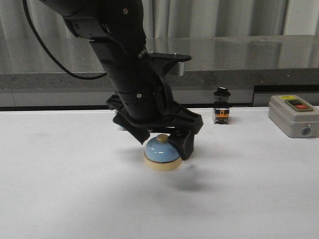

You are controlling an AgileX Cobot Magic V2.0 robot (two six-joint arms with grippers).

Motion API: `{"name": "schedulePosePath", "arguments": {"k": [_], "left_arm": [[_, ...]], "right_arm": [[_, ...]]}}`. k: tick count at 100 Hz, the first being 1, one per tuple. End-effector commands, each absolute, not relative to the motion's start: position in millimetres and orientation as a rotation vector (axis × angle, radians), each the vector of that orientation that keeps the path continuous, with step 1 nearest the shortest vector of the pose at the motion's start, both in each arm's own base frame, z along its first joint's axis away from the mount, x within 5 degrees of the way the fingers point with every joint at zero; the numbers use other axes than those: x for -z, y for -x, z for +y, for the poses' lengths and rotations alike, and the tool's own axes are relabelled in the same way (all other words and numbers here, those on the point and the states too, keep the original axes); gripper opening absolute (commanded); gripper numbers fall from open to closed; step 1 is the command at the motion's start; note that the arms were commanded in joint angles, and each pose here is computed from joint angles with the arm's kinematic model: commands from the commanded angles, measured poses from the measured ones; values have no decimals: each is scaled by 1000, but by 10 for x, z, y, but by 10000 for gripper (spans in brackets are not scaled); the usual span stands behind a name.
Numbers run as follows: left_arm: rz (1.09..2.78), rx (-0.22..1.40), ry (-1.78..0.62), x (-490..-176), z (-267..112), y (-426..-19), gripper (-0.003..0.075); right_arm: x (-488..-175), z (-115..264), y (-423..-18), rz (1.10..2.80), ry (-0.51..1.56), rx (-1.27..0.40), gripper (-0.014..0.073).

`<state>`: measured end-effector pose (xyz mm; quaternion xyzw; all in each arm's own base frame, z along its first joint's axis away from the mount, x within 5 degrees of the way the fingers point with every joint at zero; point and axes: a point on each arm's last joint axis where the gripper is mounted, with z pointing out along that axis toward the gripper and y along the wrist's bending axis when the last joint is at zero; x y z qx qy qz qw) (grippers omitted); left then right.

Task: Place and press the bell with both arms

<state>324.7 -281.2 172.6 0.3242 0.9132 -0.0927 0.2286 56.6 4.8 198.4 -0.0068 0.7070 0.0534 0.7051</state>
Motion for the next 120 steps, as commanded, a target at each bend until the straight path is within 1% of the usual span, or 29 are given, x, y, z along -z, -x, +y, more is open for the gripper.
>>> {"name": "schedulePosePath", "arguments": {"k": [1, 12, 20, 27, 41, 50, 66, 80, 96, 120], "left_arm": [[2376, 342, -796, -2297, -2793, -3246, 631], [2326, 369, -724, -2575, -2668, -3244, 631], [2272, 382, -671, -2803, -2508, -3216, 631], [2239, 383, -625, -2939, -2342, -3187, 631], [2198, 359, -520, -3099, -1925, -3112, 631], [2163, 332, -430, -3198, -1585, -3027, 631], [2121, 270, -280, -3272, -1028, -2789, 631], [2094, 224, -184, -3274, -678, -2484, 631], [2025, 210, -141, -3297, -483, -2058, 631], [1899, 223, -134, -3256, -332, -1407, 629]], "right_arm": [[-2122, 44, -539, 1450, 19, -112, -60], [-2122, 44, -539, 1450, 19, -112, -60], [-2122, 44, -539, 1450, 19, -112, -60], [-2122, 44, -539, 1450, 19, -112, -60], [-2122, 44, -539, 1450, 19, -112, -60], [-2122, 44, -539, 1450, 19, -112, -60], [-2122, 44, -539, 1450, 19, -112, -60], [-2122, 44, -539, 1450, 19, -112, -60], [-2122, 44, -539, 1450, 19, -112, -60], [-2122, 44, -539, 1450, 19, -112, -60]]}}
